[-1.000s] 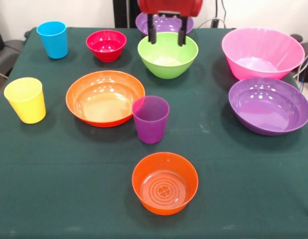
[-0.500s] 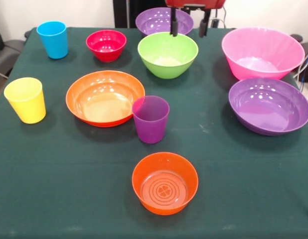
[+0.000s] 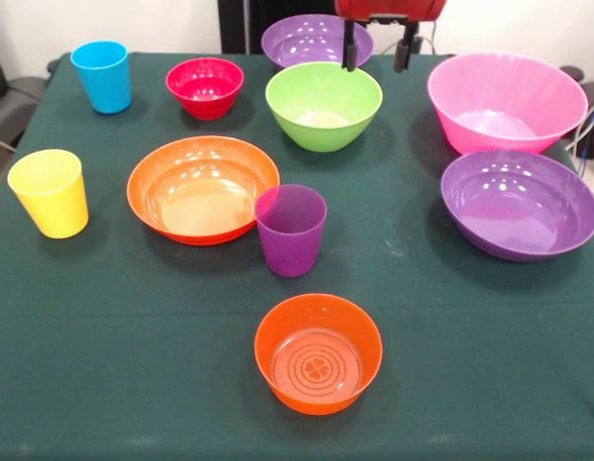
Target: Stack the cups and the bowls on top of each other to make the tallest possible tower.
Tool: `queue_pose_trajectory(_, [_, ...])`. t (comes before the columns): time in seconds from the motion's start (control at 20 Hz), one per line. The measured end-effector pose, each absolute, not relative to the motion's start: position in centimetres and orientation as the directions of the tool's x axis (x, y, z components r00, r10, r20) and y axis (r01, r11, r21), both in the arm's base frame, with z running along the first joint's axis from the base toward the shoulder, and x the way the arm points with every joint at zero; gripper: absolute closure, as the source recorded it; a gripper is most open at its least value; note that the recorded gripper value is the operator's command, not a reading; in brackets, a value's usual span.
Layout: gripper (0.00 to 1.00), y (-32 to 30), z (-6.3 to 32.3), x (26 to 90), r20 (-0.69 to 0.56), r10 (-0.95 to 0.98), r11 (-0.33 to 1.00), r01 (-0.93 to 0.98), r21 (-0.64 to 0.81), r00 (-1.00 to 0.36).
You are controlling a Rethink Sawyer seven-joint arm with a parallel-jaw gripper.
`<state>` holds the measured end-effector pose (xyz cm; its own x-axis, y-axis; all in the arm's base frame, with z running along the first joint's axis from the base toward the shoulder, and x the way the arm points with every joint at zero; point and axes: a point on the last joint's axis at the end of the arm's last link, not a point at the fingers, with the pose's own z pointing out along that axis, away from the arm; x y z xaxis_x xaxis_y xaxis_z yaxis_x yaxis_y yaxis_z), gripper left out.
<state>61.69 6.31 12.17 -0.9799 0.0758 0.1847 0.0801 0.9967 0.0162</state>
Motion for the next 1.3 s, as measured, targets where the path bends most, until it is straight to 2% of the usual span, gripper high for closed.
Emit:
queue_pose_trajectory(0.45, [0.00,6.1,11.8,58.2,0.215,0.080,0.996,0.086,0.015,-0.973])
queue_pose_trajectory(1.3, [0.00,-1.7,12.2,56.9,0.233,0.212,0.975,0.222,0.014,-0.949])
